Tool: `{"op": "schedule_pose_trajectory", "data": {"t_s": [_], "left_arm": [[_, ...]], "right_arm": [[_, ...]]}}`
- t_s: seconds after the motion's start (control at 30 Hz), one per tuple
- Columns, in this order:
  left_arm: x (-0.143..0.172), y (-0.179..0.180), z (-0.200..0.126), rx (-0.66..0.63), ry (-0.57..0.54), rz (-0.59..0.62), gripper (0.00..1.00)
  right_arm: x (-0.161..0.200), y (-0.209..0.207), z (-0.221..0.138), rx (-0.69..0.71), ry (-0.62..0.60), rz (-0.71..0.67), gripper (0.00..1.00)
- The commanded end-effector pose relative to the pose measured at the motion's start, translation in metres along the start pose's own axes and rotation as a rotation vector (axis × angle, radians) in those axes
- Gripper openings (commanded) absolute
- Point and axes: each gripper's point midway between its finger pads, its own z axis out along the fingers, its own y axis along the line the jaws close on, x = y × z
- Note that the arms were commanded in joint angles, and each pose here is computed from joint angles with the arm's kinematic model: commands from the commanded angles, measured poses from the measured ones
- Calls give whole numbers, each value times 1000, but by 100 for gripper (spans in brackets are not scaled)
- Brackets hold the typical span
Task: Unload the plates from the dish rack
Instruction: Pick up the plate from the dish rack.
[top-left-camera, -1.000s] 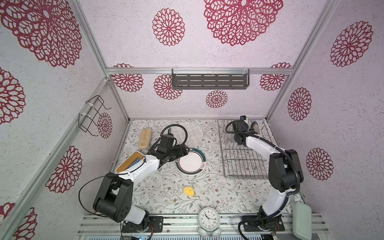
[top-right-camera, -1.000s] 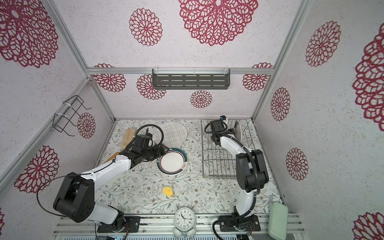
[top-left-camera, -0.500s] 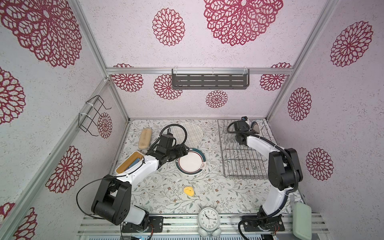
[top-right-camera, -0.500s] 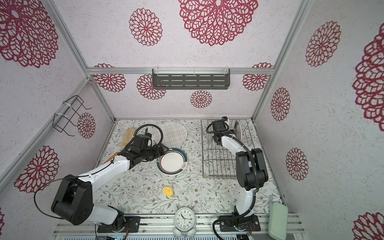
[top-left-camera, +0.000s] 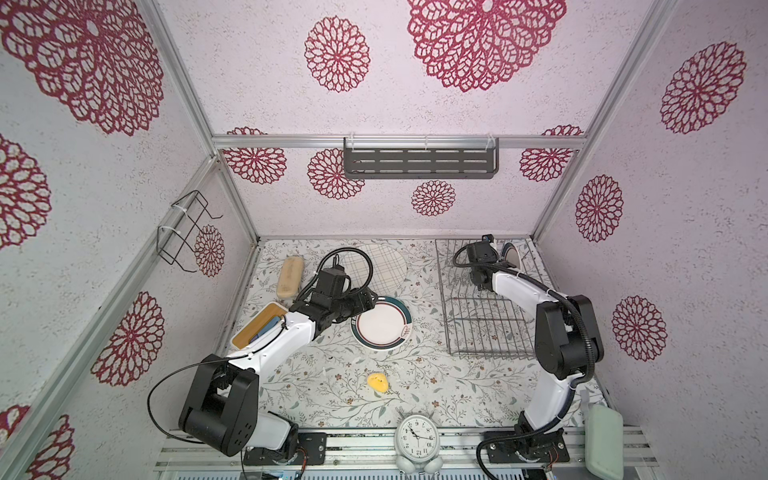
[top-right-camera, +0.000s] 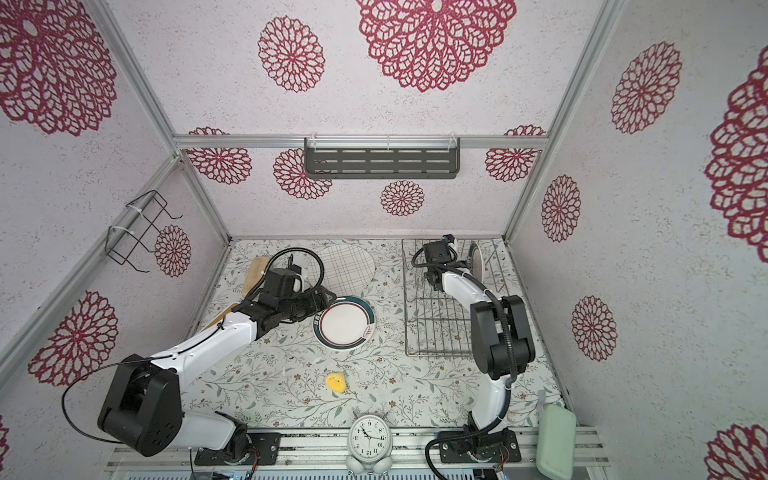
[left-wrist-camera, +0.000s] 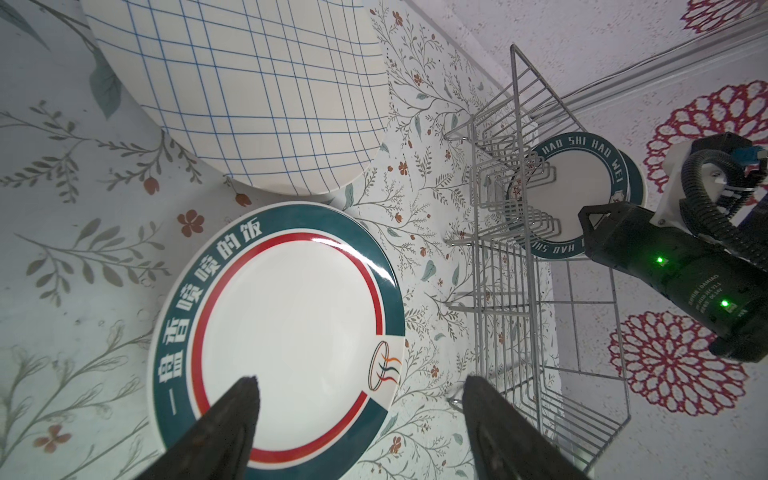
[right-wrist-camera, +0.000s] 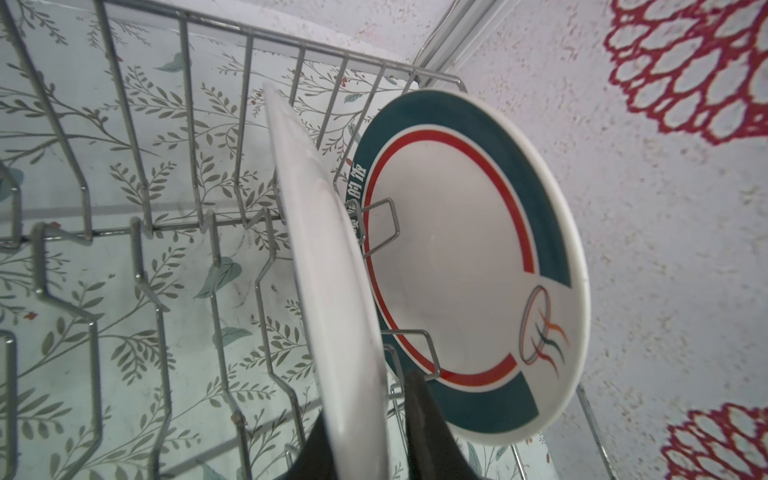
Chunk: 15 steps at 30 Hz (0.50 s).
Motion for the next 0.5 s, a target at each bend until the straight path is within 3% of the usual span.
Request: {"op": "schedule_pose_trajectory", "data": {"t_s": [0.0, 0.47], "left_arm": [[3, 0, -4, 0, -1, 12, 81], [4, 1, -5, 1, -2, 11, 81]], "right_arm": [[-13, -8, -6, 5, -20, 38, 24], [-17, -13, -11, 6, -27, 47, 17]]}}
